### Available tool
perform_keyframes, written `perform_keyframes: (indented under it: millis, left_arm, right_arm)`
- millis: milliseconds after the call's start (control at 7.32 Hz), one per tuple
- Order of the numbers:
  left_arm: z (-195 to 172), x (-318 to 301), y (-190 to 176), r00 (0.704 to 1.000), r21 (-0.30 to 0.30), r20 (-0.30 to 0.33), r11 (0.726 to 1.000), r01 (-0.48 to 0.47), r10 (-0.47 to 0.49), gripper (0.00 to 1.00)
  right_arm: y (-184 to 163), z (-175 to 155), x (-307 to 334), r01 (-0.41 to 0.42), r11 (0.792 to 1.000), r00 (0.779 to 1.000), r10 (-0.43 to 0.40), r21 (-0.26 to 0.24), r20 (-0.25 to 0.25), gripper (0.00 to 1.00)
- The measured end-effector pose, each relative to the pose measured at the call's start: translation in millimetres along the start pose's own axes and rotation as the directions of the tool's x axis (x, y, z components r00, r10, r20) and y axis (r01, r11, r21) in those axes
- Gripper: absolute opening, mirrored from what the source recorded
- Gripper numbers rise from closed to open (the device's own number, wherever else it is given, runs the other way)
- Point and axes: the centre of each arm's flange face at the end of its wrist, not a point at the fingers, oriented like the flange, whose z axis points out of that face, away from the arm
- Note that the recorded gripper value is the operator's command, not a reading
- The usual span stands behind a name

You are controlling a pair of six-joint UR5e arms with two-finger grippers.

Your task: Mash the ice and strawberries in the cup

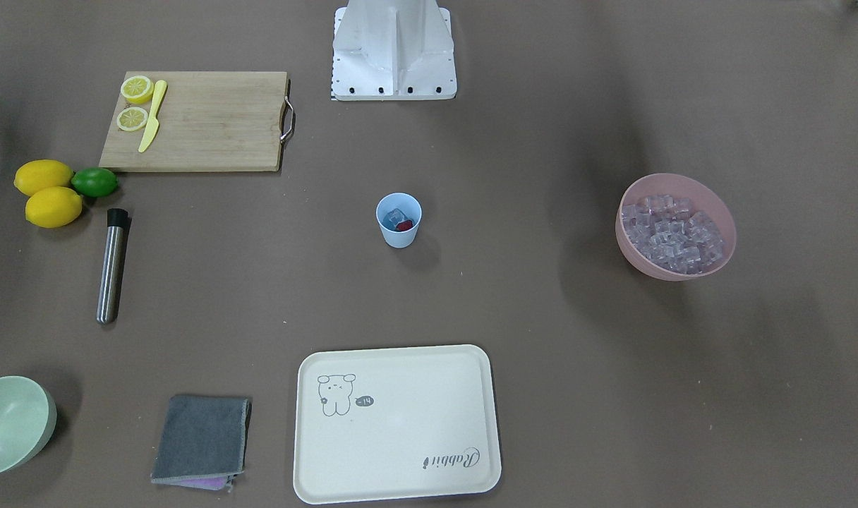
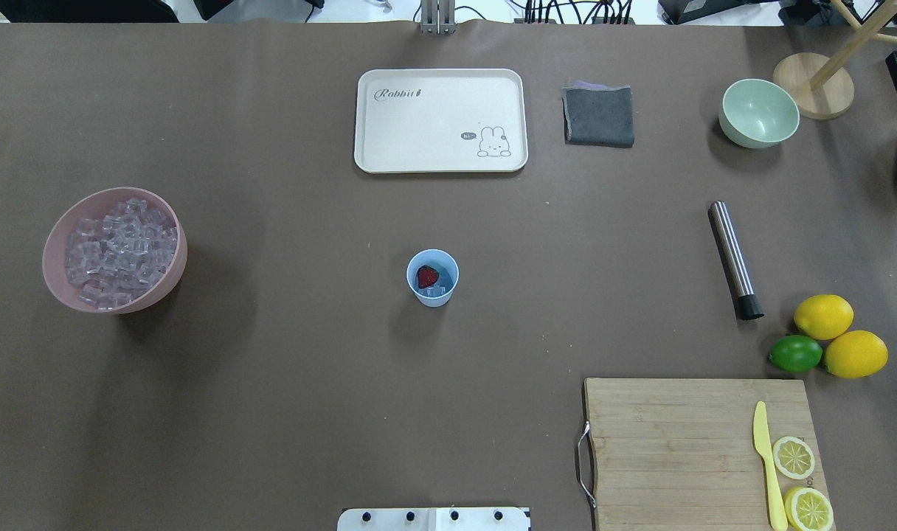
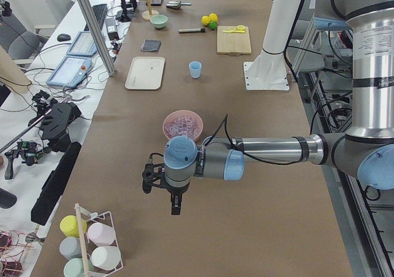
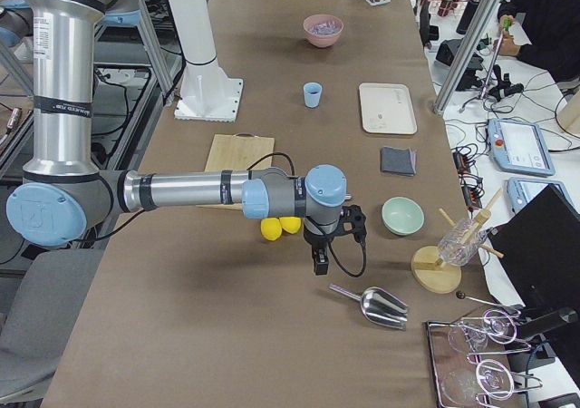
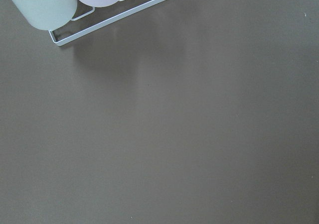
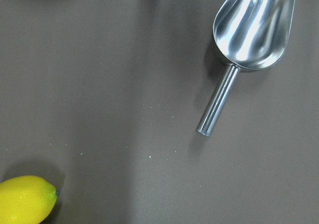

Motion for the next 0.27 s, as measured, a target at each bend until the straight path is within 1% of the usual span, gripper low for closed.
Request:
perform_keyframes:
  millis: [273]
  left_arm:
    - [0.2,-0.2,0.1,1.000,0.000,0.000,1.000,0.000,0.000,0.98]
  right_arm:
    - [-0.3,-1.5,-0.5,0.001,1.000,1.000,-0.001,0.003,0.000,1.00]
